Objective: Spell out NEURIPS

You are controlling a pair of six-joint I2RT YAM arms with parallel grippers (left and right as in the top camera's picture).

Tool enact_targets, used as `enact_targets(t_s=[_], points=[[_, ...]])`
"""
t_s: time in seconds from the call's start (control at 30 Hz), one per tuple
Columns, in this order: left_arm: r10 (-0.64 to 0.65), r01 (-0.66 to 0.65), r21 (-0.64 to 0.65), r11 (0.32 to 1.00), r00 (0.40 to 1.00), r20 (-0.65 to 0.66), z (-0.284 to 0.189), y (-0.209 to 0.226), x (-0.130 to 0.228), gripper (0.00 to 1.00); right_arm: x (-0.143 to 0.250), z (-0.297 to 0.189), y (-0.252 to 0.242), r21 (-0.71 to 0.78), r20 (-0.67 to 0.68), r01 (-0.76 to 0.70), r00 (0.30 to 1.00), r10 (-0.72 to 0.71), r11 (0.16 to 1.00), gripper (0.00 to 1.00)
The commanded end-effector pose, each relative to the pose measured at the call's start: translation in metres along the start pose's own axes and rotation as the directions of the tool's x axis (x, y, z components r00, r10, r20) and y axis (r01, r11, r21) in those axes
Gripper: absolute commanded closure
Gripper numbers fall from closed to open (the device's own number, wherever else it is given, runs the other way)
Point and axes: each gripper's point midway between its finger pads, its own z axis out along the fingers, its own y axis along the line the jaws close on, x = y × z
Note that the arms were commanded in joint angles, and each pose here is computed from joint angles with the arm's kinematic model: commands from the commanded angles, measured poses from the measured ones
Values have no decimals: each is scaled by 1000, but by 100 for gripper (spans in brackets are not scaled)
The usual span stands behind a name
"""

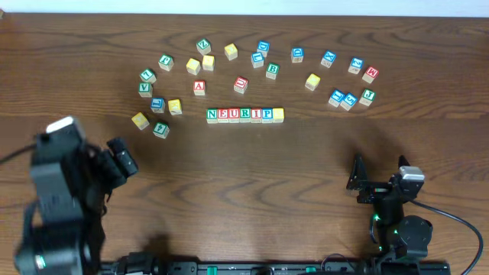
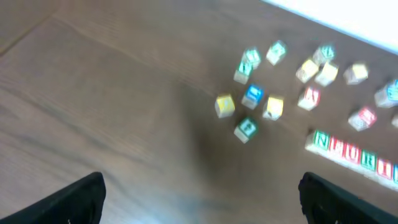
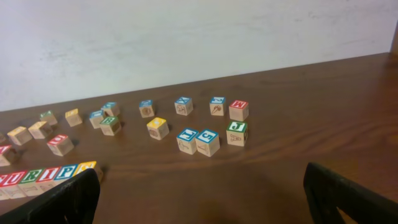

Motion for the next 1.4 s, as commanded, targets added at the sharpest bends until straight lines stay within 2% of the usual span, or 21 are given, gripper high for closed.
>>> enact_targets(t_s=[0.0,0.23,0.53,0.73,0.9,1.37], points=[[-32,33,-5,999,995,94,18,12,21,2,0,0,-1,1,4,14,1000,-14,1000,1],[-88,58,88,994,917,390,53,10,32,2,0,0,-1,2,4,15,1000,-15,1000,1],[-56,-5,105,994,825,563,75,13,55,2,0,0,-1,2,4,15,1000,-15,1000,1],[-16,-43,85,995,805,593,82,15,67,2,0,0,-1,1,4,15,1000,-15,1000,1],[8,-53,68,996,841,541,103,17,89,2,0,0,-1,1,4,14,1000,-14,1000,1],[9,-55,69,996,845,535,104,17,90,3,0,0,-1,2,4,14,1000,-14,1000,1]])
